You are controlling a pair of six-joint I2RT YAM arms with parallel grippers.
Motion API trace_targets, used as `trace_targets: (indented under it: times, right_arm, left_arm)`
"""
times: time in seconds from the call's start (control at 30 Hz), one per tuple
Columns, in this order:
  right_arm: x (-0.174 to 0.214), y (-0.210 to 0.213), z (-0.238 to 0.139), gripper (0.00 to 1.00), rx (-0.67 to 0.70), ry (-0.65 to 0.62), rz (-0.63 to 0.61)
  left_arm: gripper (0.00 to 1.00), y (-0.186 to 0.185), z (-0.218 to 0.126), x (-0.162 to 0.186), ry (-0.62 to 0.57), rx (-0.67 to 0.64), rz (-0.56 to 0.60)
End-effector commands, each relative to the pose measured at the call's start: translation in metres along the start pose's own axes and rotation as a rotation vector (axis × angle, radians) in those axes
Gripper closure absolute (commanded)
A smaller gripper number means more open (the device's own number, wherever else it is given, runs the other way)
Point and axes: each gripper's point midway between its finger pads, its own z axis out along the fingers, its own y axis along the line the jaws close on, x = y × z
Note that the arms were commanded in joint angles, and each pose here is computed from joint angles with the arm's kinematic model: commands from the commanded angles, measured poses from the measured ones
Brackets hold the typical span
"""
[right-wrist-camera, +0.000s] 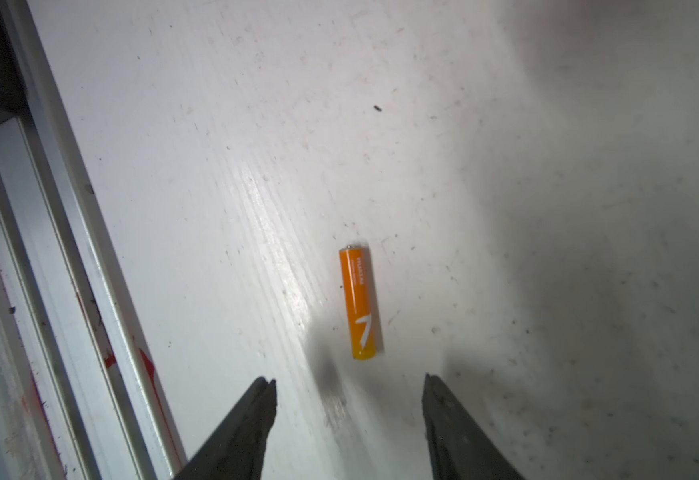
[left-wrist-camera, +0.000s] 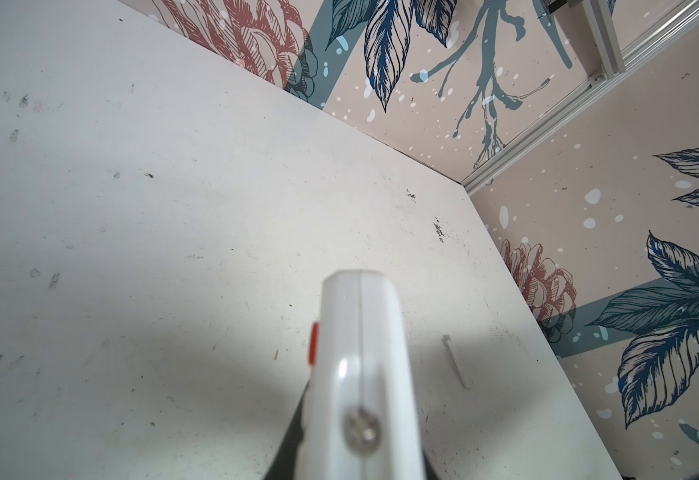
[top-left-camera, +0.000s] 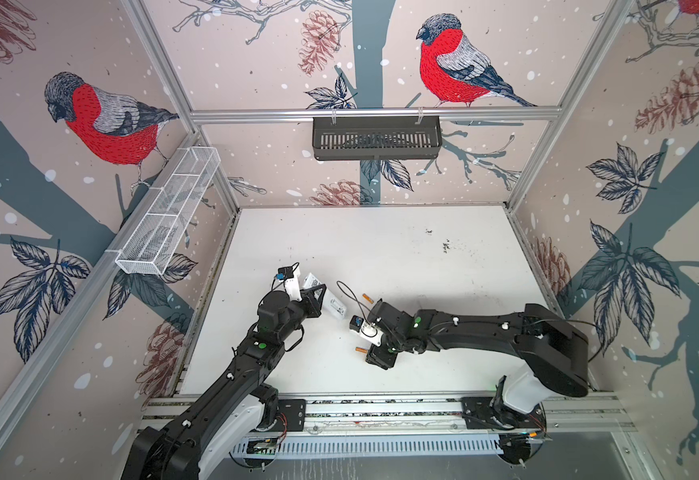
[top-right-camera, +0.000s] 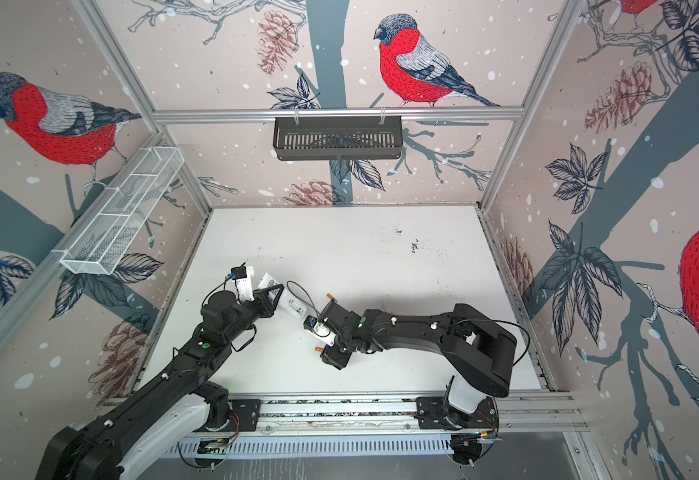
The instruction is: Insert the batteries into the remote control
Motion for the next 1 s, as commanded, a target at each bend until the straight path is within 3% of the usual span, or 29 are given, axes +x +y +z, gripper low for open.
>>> trace_targets:
  times: [0.0,0.43,0.63,0.97]
  right_arm:
    - [-0.012,-0.005,0.008,0.42,0.074,-0.026,0.003]
    - [0.019,-0.008,0.021,0.83,0.156,0.110,-0.075]
    - [0.039,-0.032,0.017,0.89,0.242,0.207,-0.096]
    - [0.039,-0.074,-0.020,0.85,0.417,0.209,-0.119]
  left_arm:
    - [1.00,-0.005,-0.002,-0.011,-0.038,0.017,0.000]
    - [1.00,-0.004,-0.005,-0.013,-0.054,0.009,-0.002]
    - [1.00,-0.004,-0.004,-0.013,-0.053,0.011,-0.001]
    - [1.00,-0.003,-0.005,-0.014,-0.059,0.009,-0.004]
